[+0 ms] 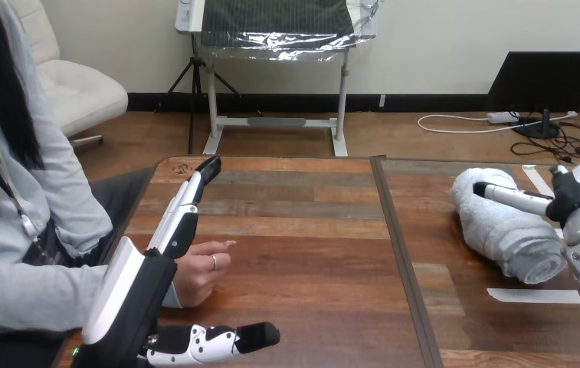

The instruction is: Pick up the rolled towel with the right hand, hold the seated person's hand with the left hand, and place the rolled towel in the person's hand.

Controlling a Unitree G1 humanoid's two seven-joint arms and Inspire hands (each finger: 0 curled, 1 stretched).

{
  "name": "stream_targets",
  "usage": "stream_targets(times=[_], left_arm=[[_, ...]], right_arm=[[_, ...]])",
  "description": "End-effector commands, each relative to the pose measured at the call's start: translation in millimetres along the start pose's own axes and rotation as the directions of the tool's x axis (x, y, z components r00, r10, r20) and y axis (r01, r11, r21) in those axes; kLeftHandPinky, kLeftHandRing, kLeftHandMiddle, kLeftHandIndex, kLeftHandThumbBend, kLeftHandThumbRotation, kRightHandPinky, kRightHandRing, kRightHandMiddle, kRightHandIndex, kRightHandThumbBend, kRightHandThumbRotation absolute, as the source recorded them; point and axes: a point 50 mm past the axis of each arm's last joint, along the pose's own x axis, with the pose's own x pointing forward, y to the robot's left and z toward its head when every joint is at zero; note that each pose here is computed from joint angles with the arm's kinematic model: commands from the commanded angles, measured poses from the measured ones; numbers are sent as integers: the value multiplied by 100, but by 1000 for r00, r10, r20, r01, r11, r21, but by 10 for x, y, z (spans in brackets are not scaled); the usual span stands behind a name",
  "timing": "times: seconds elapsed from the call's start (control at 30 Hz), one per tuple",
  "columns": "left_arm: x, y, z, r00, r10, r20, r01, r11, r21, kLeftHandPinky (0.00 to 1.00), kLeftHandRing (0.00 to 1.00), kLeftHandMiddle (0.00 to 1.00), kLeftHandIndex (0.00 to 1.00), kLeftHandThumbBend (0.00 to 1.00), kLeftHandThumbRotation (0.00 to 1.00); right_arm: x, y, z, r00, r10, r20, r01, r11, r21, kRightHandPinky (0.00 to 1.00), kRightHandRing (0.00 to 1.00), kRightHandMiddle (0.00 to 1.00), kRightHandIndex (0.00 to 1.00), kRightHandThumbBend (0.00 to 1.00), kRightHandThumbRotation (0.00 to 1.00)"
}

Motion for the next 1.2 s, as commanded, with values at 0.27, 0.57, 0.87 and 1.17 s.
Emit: stream_targets(times=[0.27,0.57,0.87,1.17], left_arm=[[37,103,143,994,19,107,-18,1000,-8,100,100,97,100,100,60],[12,118,184,988,38,151,-33,999,-37,100,99,97,99,100,60],[-9,143,211,986,40,162,-31,998,-62,100,99,98,98,100,60],[1,152,252,980,64,188,-51,996,-70,100,98,96,96,100,61]], right_arm=[[1,16,-78,1000,7,-28,-9,995,-94,96,100,100,100,96,66],[-8,123,-185,998,19,-64,-31,981,-193,28,100,98,91,98,70],[-19,212,-248,994,62,-88,-86,949,-304,3,95,90,81,99,80],[-32,283,-246,982,139,-131,-179,907,-382,0,77,88,84,96,88]])
